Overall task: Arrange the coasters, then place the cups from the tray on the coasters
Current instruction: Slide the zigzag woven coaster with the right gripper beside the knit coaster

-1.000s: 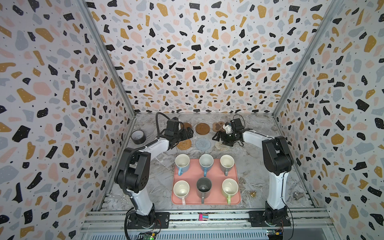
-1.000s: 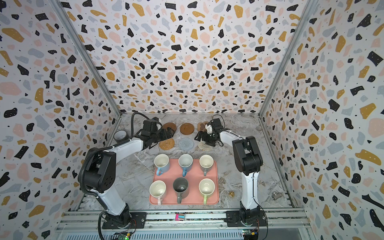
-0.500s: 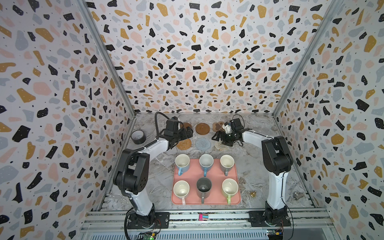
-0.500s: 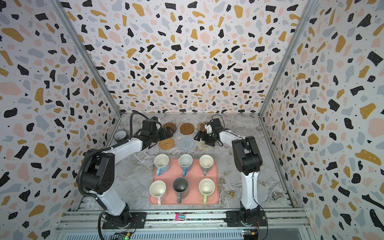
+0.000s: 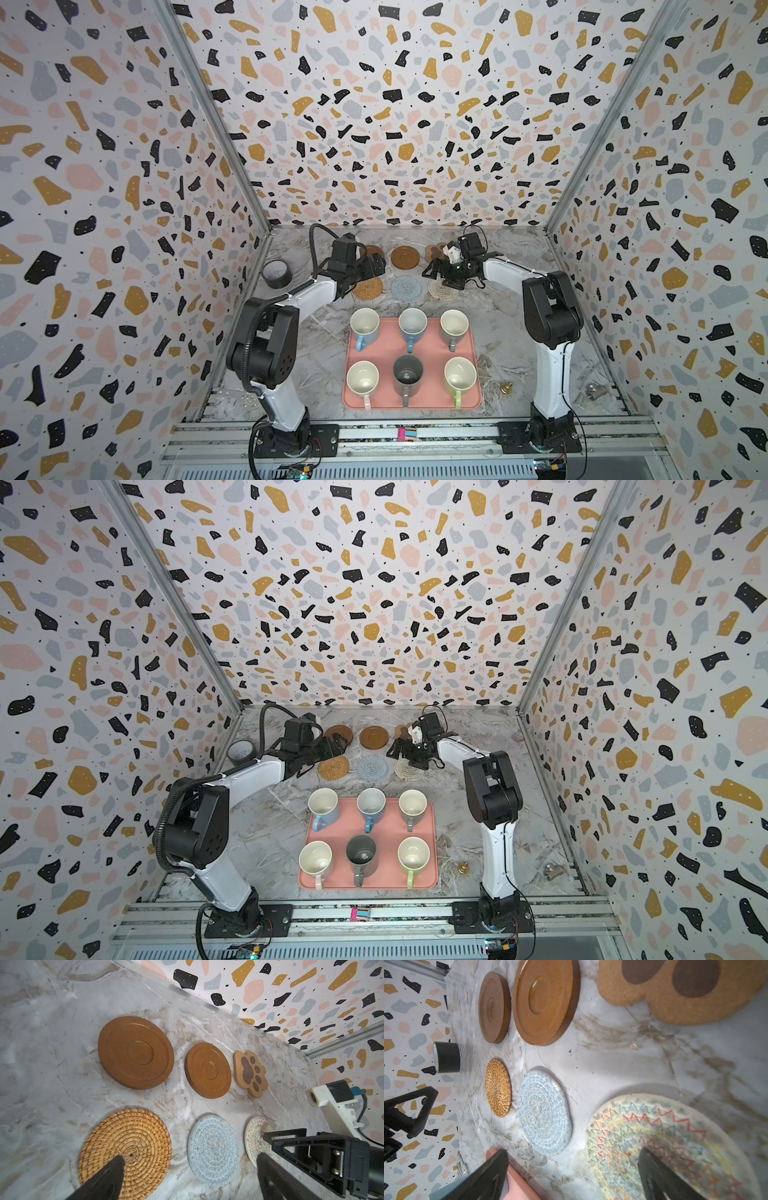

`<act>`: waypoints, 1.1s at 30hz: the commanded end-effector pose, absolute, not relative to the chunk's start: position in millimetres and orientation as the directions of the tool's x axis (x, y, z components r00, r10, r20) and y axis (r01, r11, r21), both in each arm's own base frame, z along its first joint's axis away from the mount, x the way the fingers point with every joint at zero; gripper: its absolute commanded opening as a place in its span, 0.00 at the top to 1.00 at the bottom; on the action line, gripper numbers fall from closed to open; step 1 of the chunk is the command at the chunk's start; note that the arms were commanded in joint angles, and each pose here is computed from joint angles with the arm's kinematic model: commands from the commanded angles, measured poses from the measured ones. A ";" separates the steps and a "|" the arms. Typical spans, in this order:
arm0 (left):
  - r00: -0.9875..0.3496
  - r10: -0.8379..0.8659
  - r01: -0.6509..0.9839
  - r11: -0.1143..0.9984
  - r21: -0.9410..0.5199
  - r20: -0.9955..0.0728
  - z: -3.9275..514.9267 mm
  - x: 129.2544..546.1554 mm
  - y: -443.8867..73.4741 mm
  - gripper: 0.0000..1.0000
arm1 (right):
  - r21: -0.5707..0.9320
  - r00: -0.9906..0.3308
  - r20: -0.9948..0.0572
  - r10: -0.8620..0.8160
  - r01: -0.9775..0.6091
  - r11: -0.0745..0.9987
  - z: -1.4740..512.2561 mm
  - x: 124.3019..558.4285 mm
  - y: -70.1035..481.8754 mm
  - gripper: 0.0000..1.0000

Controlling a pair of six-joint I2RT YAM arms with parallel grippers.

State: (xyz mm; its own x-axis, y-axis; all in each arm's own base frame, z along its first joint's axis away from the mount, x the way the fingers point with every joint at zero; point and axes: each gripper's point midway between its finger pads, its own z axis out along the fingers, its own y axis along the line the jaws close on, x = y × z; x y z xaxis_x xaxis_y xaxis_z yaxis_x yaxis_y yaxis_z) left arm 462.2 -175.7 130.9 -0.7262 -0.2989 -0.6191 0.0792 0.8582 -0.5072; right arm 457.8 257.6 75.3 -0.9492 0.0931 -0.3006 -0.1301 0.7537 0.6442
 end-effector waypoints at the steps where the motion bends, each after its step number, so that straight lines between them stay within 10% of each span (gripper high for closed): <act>1: -0.692 -0.312 0.105 0.849 -0.518 -0.652 150.1 466.5 -175.3 0.00 | 0.645 -0.934 -0.348 0.078 -0.178 0.743 107.5 461.2 261.9 0.01; 33: -0.654 -0.325 0.108 0.854 -0.510 -0.683 168.0 464.5 -169.2 0.00 | 0.579 -0.864 -0.480 0.153 -0.181 0.795 161.3 475.3 210.0 0.01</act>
State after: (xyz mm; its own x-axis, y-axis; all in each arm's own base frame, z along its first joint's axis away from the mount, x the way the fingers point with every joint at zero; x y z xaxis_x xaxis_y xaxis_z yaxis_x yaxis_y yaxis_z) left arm 462.1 -173.3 150.3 -0.6969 -0.3095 -0.6470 0.0927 0.8557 -0.5091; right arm 480.3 213.6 138.3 -0.8842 0.1578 -0.4397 -0.1516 0.7934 0.5896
